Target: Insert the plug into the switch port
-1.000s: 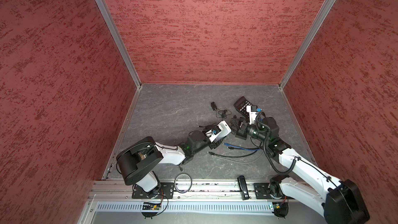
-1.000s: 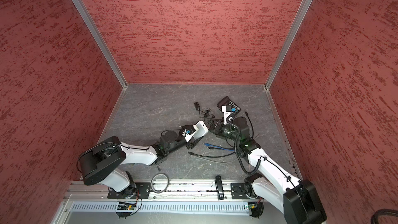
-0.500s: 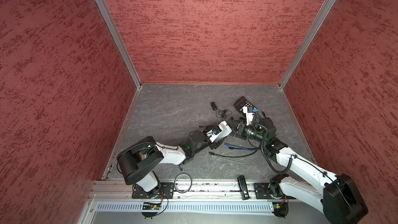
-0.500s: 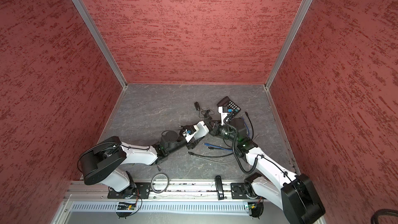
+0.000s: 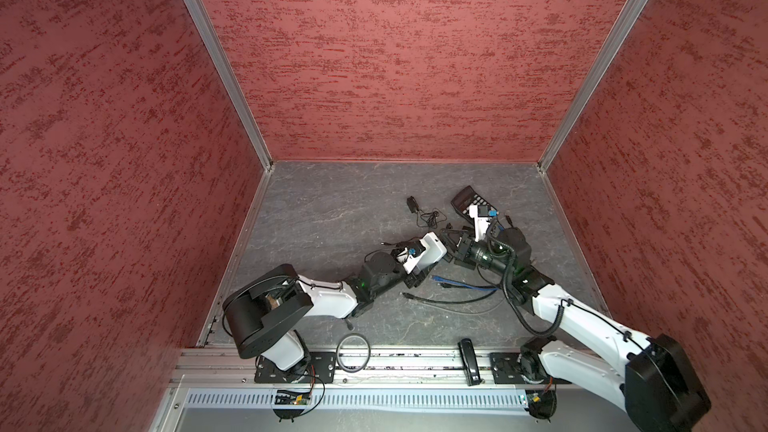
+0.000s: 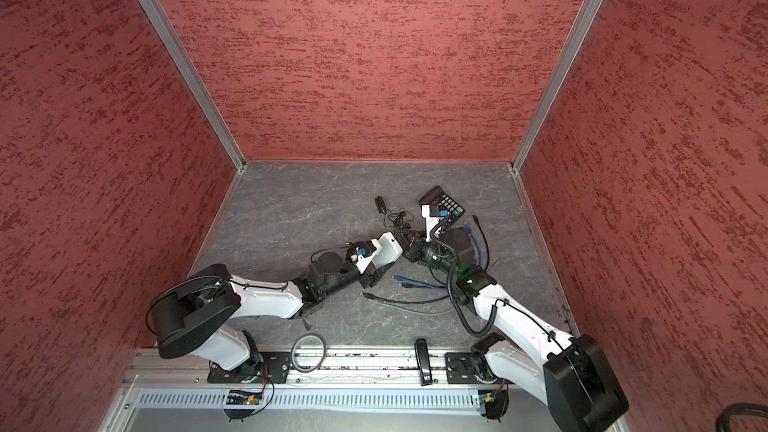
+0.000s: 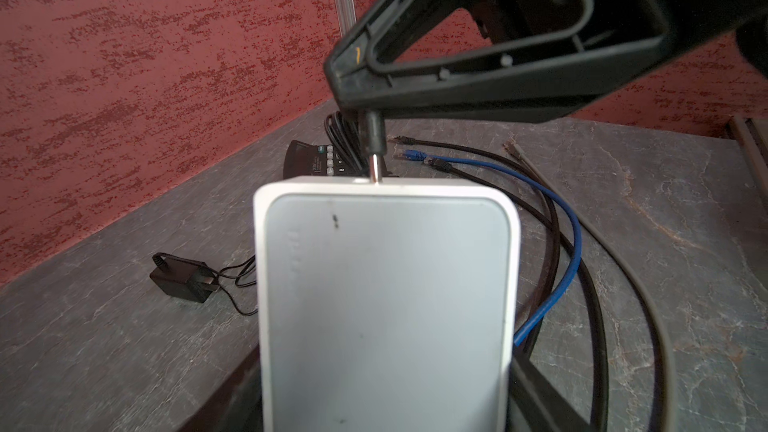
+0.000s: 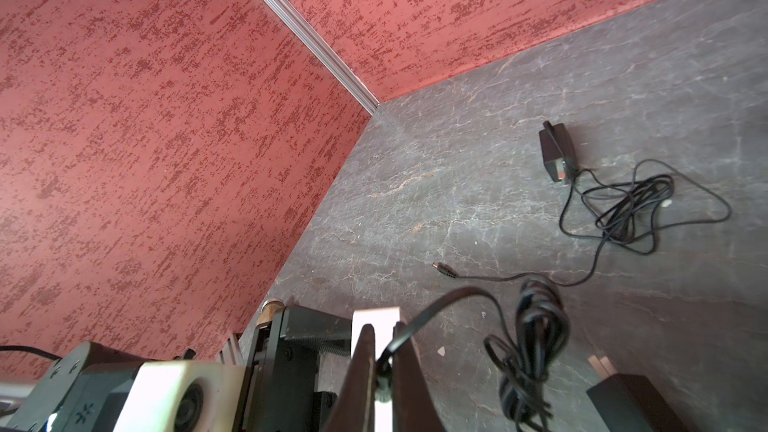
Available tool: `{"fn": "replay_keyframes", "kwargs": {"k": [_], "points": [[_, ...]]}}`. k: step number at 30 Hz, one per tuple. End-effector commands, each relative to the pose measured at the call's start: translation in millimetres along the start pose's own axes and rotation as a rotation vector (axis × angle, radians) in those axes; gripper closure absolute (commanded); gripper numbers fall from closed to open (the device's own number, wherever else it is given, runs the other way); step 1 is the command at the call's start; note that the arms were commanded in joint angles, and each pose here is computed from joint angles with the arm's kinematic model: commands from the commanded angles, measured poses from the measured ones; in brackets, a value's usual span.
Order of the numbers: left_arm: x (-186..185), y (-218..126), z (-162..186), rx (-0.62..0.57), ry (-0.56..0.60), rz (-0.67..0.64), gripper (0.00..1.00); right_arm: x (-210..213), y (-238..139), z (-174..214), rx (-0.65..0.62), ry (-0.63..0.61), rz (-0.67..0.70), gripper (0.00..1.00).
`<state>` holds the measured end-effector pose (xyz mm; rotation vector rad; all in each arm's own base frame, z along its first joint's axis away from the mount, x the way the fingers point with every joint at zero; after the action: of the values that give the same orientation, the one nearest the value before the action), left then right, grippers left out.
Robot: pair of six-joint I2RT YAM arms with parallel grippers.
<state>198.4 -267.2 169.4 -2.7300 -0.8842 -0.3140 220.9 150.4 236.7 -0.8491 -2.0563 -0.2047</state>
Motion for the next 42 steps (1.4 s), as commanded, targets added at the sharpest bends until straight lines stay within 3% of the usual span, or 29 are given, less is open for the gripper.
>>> {"fn": "replay_keyframes", "kwargs": {"k": [1,16,26,42], "points": [[9.2,-6.5,-41.9,-0.190,-0.027,-0.018,0.57,-7.6,4.6,10.9,0.054,-0.013,0.080,0.98],[8.3,-6.7,-44.2,-0.196,-0.020,-0.012,0.57,5.9,7.9,9.1,0.053,-0.013,-0.008,0.98],[19.8,-13.8,-56.7,-0.303,-0.031,-0.090,0.58,-1.1,3.8,22.2,0.096,0.003,-0.010,1.00],[23.3,-15.3,-73.2,-0.328,0.064,-0.093,0.58,-1.4,-0.2,37.8,0.168,-0.065,0.002,1.00]]}}
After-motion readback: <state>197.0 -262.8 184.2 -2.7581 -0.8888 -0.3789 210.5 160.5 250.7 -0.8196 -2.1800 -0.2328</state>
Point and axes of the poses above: each gripper's point midway between its finger pads, its own y axis out along the fingers, its own x axis along the line the jaws close on, z = x × y, the point moved 10 cm from there along -y, back along the fingers, and after that the axes turned 10 degrees about y, right-handed, at the moved point
